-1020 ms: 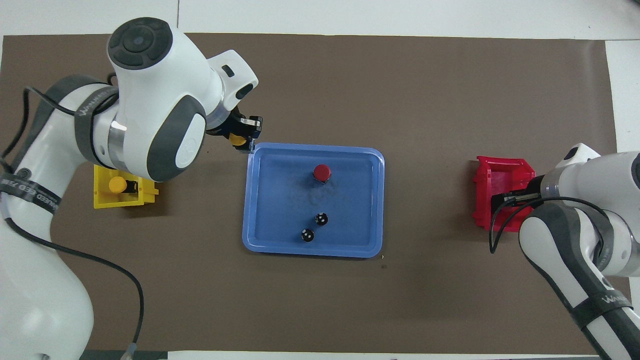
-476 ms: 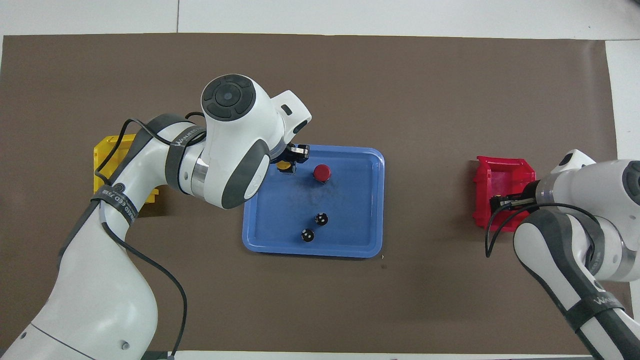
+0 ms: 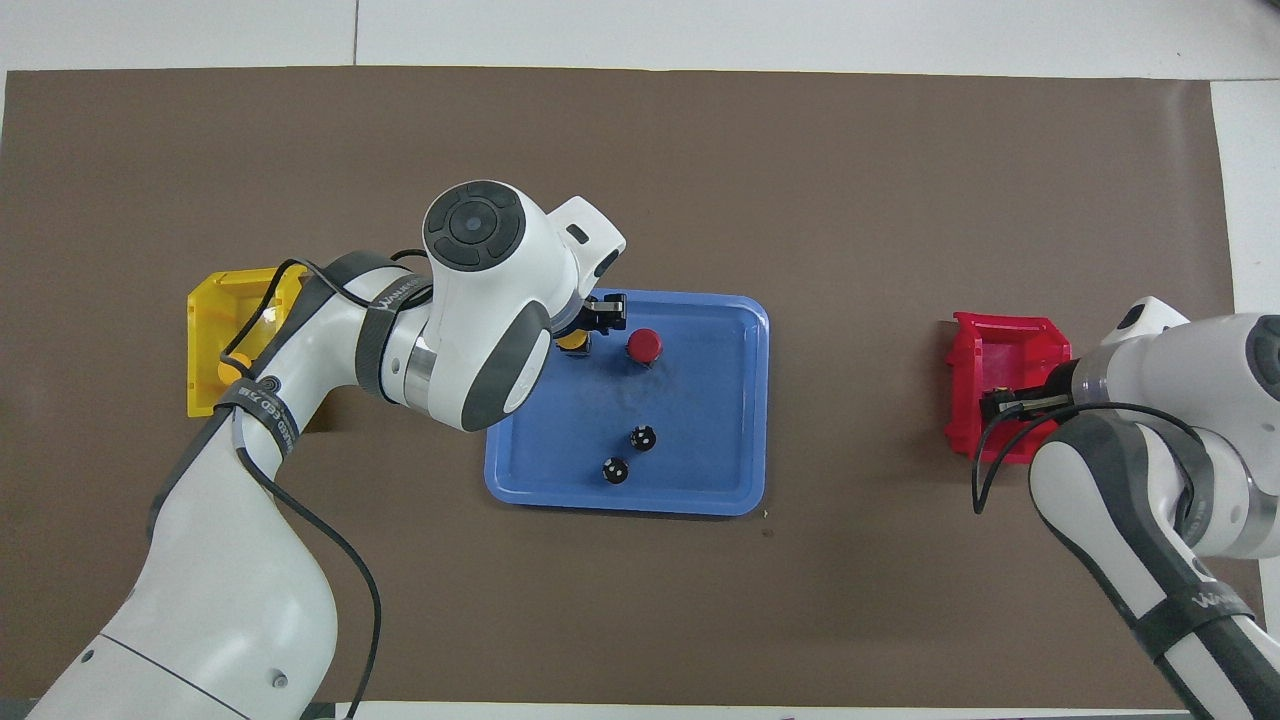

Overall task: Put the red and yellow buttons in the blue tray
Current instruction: 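Set the yellow button in the tray while the right gripper grasps another red, then put the red button in the tray while the left gripper grasps yellow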

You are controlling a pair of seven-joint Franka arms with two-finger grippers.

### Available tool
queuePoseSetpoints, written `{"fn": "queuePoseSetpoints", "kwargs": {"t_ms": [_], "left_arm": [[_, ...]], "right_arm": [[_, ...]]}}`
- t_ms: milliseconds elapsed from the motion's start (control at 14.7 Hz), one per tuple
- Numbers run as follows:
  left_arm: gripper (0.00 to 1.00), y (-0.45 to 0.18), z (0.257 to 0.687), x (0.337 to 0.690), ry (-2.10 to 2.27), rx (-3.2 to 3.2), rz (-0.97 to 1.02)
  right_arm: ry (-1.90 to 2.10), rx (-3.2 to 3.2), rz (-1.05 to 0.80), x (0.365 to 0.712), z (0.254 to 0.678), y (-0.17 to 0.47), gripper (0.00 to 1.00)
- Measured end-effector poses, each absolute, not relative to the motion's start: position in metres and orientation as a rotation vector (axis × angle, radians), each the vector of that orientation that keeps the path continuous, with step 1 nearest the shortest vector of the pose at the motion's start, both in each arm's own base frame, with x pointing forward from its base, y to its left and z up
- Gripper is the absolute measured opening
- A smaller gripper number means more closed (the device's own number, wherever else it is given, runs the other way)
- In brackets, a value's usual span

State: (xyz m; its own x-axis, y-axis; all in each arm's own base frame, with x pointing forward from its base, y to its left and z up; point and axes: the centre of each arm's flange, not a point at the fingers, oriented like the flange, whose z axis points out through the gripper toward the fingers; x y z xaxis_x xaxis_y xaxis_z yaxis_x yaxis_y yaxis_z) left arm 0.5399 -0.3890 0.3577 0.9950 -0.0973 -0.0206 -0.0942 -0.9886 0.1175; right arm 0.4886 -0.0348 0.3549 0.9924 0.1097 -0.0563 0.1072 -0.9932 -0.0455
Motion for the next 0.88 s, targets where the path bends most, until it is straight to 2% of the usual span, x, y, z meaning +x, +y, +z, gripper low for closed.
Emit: {"fn": "queuePoseSetpoints", "kwargs": {"t_ms": [68, 272, 408, 476, 544, 680, 884], "left_arm": [[0.90, -0.388, 0.363, 0.540, -0.137, 3.019, -0.035], [0.92, -0.369, 0.407, 0.540, -0.110, 3.015, -0.043], [0.93, -0.329, 0.447, 0.545, -0.074, 3.016, -0.081], [0.96, -0.303, 0.467, 0.548, -0.076, 3.015, -0.102], [1.00, -0.275, 0.486, 0.552, -0.076, 3.012, -0.114], [1.00, -0.216, 0.515, 0.560, -0.085, 3.000, -0.107], [1.00, -0.141, 0.535, 0.568, -0.155, 3.080, -0.084]], "right_arm": [[-0.171, -3.088, 0.126, 0.496, 0.370, -0.035, 0.37], [-0.190, -3.077, 0.186, 0.520, 0.424, -0.032, 0.37], [-0.184, -3.081, 0.197, 0.534, 0.454, -0.015, 0.37], [-0.163, -3.089, 0.198, 0.543, 0.466, 0.003, 0.37], [-0.135, -3.098, 0.188, 0.552, 0.475, 0.027, 0.37], [-0.028, -3.115, 0.149, 0.566, 0.483, 0.093, 0.37], [0.153, -3.121, 0.114, 0.564, 0.468, 0.210, 0.37]]}}
